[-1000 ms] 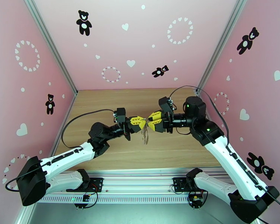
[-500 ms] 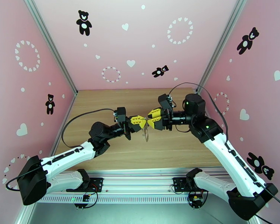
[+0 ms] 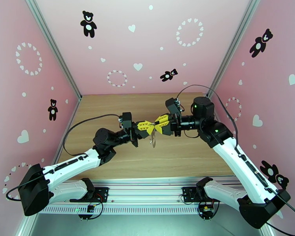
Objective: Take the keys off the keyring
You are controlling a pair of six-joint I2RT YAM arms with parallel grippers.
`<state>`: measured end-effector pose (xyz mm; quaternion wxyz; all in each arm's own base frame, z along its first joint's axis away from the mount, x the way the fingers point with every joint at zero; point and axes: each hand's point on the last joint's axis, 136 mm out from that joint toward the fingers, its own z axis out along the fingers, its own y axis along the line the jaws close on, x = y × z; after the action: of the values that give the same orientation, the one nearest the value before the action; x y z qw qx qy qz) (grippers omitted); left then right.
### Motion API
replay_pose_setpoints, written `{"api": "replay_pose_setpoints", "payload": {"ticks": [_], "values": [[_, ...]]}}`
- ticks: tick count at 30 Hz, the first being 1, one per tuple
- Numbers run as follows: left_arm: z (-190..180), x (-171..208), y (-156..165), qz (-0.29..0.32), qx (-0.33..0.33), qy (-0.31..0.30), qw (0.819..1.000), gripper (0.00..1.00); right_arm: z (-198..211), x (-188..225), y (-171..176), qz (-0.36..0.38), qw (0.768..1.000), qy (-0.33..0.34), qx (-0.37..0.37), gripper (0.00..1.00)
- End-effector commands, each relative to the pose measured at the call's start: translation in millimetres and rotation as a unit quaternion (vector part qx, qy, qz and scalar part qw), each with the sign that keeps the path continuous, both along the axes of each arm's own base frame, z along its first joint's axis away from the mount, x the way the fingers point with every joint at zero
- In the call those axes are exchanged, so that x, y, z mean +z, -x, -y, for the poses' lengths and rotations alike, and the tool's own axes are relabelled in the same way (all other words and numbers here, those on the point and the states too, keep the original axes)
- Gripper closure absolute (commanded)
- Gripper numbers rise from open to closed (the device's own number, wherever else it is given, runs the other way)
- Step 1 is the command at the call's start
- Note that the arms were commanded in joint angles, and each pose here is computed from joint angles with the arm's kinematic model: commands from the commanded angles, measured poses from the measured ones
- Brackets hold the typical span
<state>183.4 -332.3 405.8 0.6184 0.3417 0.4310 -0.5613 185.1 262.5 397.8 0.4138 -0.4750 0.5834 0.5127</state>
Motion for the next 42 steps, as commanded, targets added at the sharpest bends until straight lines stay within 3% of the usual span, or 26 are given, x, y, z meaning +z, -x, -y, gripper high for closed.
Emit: {"api": "replay_pose_setpoints", "payload": {"ticks": [1,8,14,21,24,27,35,42], "values": [[0,18,5,0.014,-0.009,0.023,1.0,1.0,1,15,4,0.02,1.0,-0.011,0.008,0.81],[3,18,6,0.012,-0.015,0.024,1.0,1.0,2,20,2,0.031,0.999,-0.014,-0.003,0.78],[3,17,5,0.011,-0.014,0.023,1.0,1.0,3,22,4,0.037,0.999,-0.015,0.001,0.92],[1,15,2,0.002,-0.002,0.021,1.0,1.0,10,19,-3,0.047,0.998,0.011,-0.048,1.0],[-2,11,-1,-0.008,0.011,0.015,1.0,0.81,12,17,-5,0.038,0.997,0.029,-0.06,1.0],[-7,-5,-6,-0.034,0.035,-0.01,0.999,0.73,15,7,-10,0.02,0.994,0.064,-0.081,1.0],[-41,-45,-8,-0.088,0.111,-0.097,0.985,0.68,32,-44,-15,-0.047,0.967,0.207,-0.14,1.0],[-42,-63,-6,-0.098,0.093,-0.126,0.983,0.65,30,-70,-4,-0.061,0.929,0.339,-0.135,1.0]]}}
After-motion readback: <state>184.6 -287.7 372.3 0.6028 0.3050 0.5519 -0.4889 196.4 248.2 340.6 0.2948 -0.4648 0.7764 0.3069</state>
